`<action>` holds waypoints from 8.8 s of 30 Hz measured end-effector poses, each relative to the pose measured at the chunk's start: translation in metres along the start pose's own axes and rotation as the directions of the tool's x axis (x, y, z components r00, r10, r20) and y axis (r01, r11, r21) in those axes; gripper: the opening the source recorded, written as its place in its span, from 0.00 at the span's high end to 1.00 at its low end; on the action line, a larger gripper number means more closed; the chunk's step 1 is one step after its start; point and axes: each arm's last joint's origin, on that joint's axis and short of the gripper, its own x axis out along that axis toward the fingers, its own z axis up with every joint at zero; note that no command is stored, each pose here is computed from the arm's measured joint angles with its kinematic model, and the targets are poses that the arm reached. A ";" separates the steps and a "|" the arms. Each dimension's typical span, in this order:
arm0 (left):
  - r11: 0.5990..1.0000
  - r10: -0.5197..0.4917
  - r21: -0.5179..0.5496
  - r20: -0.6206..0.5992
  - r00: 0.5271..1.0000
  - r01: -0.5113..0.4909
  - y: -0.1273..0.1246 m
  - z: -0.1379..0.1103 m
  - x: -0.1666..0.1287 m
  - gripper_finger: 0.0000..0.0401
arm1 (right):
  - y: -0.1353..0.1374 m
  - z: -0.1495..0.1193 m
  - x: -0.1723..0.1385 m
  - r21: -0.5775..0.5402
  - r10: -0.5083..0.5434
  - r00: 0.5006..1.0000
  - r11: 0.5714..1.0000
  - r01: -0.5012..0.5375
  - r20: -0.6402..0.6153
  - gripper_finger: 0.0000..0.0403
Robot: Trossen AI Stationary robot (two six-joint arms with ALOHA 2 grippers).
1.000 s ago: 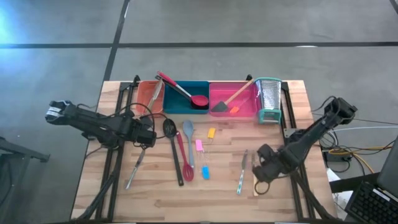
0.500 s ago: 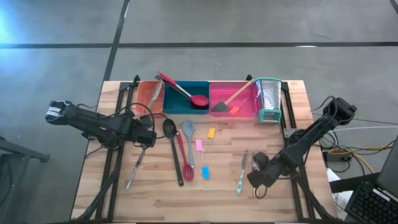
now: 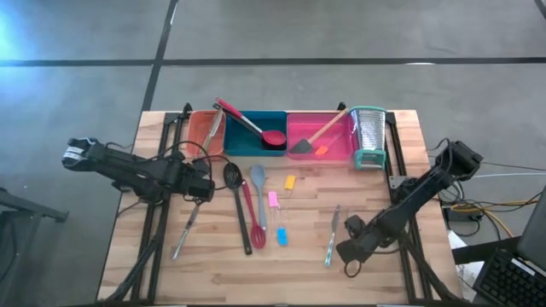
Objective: Pick & Place Kitchen Items
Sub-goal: Put the yellow knife into the orange bin
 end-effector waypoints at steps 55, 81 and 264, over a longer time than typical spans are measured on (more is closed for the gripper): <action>1.000 -0.015 -0.010 0.014 1.000 0.015 -0.002 0.001 0.000 0.70 | -0.029 0.020 -0.051 -0.038 -0.061 0.907 0.996 0.084 0.416 0.90; 0.993 -0.088 -0.076 0.057 0.995 0.092 -0.008 0.007 -0.001 0.69 | 0.024 0.095 -0.125 -0.634 0.524 0.534 0.772 0.029 0.663 0.90; 0.999 0.035 -0.021 0.650 0.759 -0.028 0.044 0.120 -0.050 0.79 | 0.030 0.155 -0.130 -0.812 0.815 0.121 0.527 0.251 0.567 0.57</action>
